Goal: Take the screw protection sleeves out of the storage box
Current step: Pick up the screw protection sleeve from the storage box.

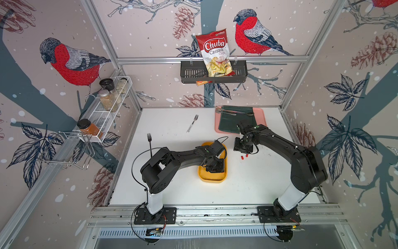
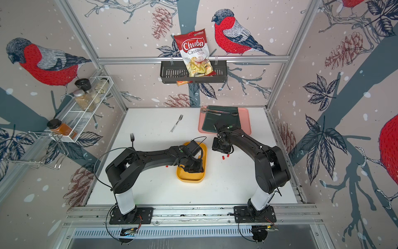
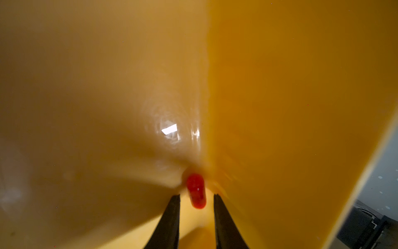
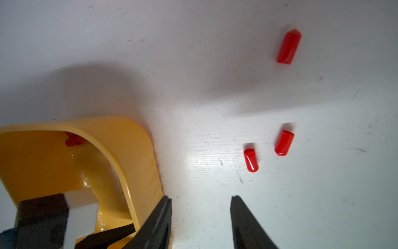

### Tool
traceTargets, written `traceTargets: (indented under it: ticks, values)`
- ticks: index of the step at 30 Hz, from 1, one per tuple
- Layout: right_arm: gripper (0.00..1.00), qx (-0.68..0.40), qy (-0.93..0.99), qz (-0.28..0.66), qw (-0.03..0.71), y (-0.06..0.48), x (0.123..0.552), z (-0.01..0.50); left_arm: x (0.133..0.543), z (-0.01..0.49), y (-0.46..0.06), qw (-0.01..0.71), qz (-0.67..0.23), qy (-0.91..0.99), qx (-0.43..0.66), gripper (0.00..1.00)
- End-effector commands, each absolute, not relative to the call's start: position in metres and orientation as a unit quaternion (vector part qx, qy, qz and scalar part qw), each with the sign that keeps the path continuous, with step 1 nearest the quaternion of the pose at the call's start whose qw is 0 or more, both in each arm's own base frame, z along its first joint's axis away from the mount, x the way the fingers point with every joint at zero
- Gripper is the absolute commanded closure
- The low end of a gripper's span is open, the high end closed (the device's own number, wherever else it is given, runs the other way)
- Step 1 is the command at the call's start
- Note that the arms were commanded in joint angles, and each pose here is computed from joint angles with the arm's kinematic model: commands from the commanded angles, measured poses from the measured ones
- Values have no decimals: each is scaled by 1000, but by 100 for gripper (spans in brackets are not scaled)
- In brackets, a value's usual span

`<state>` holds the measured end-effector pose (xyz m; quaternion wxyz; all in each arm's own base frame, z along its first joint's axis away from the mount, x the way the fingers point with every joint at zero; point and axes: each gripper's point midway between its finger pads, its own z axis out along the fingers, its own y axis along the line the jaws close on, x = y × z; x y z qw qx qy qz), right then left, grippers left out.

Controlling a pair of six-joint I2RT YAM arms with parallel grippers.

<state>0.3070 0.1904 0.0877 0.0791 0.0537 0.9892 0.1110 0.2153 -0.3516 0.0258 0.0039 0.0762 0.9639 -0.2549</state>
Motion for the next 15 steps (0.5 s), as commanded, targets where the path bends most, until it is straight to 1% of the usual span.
traceTargets:
  ticks: [1, 5, 8, 10, 15]
  values:
    - [51, 51, 990, 104, 84, 187, 307, 89, 214, 20, -354, 2, -256, 963, 86, 76]
    - [51, 52, 990, 104, 84, 186, 306, 90, 215, 17, -351, 4, -247, 965, 85, 90]
    - [51, 53, 990, 104, 85, 186, 307, 90, 220, 23, -350, 17, -242, 966, 85, 97]
    - [51, 53, 989, 105, 86, 186, 307, 92, 225, 29, -349, 27, -238, 967, 85, 99]
    - [51, 53, 989, 105, 88, 186, 308, 93, 242, 52, -334, 62, -232, 968, 73, 99]
